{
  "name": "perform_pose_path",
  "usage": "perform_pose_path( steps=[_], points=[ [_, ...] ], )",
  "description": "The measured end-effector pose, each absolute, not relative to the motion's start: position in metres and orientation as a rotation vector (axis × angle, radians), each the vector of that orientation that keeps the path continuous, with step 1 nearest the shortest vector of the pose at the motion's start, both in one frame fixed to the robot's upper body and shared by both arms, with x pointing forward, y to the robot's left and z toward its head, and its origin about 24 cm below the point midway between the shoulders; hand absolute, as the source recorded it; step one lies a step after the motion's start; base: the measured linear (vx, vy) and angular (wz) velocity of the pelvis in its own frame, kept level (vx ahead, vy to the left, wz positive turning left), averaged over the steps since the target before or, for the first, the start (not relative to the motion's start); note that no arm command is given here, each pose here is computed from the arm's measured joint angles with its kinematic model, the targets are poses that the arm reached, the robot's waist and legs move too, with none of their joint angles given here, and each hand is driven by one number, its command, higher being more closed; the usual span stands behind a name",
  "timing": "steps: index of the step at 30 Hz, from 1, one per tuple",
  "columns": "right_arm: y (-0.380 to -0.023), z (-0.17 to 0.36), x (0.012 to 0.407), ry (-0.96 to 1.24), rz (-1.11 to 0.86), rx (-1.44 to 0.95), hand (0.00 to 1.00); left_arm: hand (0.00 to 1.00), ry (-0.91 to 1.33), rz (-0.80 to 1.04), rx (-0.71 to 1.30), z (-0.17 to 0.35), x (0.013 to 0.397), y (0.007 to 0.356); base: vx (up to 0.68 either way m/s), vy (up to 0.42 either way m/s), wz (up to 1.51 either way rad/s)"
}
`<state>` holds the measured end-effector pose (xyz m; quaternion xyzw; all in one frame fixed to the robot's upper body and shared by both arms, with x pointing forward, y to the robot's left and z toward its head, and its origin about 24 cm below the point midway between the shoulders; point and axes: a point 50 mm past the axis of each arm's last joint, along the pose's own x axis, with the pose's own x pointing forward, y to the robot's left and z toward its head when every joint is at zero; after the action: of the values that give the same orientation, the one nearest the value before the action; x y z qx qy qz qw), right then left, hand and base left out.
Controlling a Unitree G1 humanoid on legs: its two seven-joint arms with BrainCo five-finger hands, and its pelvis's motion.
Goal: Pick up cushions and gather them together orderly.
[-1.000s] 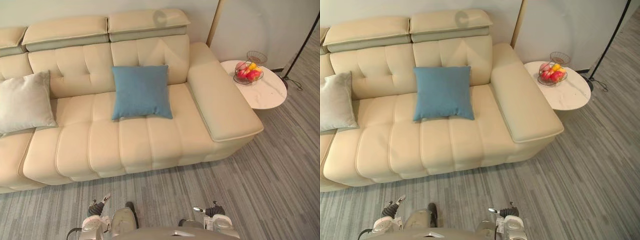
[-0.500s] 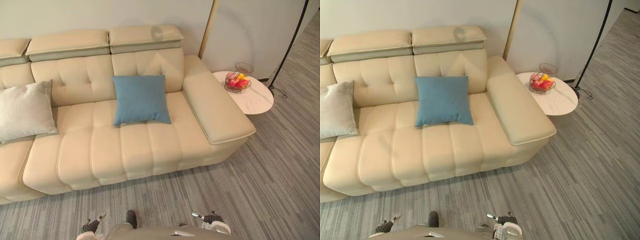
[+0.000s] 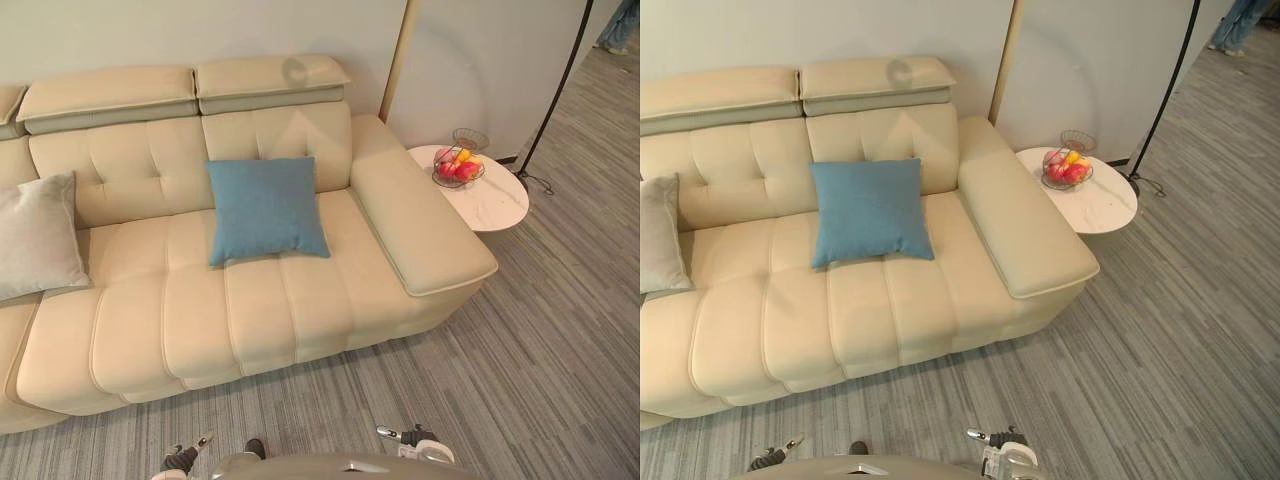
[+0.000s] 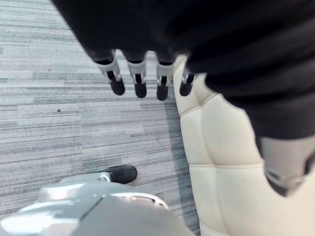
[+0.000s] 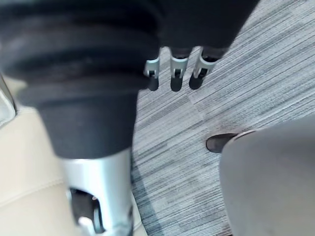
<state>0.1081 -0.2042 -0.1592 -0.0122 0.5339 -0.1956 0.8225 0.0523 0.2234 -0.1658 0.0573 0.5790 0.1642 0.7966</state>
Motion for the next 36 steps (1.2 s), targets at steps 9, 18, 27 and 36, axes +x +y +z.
perform_pose_path(
  steps=[9,18,27,36],
  points=[
    [-0.204,-0.159,0.108,1.135,-0.416,-0.026,0.0,0.0,1.243,0.353,0.123,-0.166,0.052,0.223,0.0,0.0,0.0],
    [-0.205,-0.159,0.11,1.131,-0.426,-0.01,0.0,0.0,1.225,0.36,0.104,-0.165,0.059,0.223,0.02,-0.012,0.15],
    [-0.206,-0.157,0.118,1.12,-0.435,0.039,0.0,0.0,1.188,0.336,0.088,-0.163,0.075,0.219,0.02,-0.024,-0.12],
    [-0.208,-0.158,0.112,1.13,-0.458,0.063,0.0,0.0,1.178,0.333,0.086,-0.163,0.079,0.218,-0.09,-0.015,-0.32]
  ],
)
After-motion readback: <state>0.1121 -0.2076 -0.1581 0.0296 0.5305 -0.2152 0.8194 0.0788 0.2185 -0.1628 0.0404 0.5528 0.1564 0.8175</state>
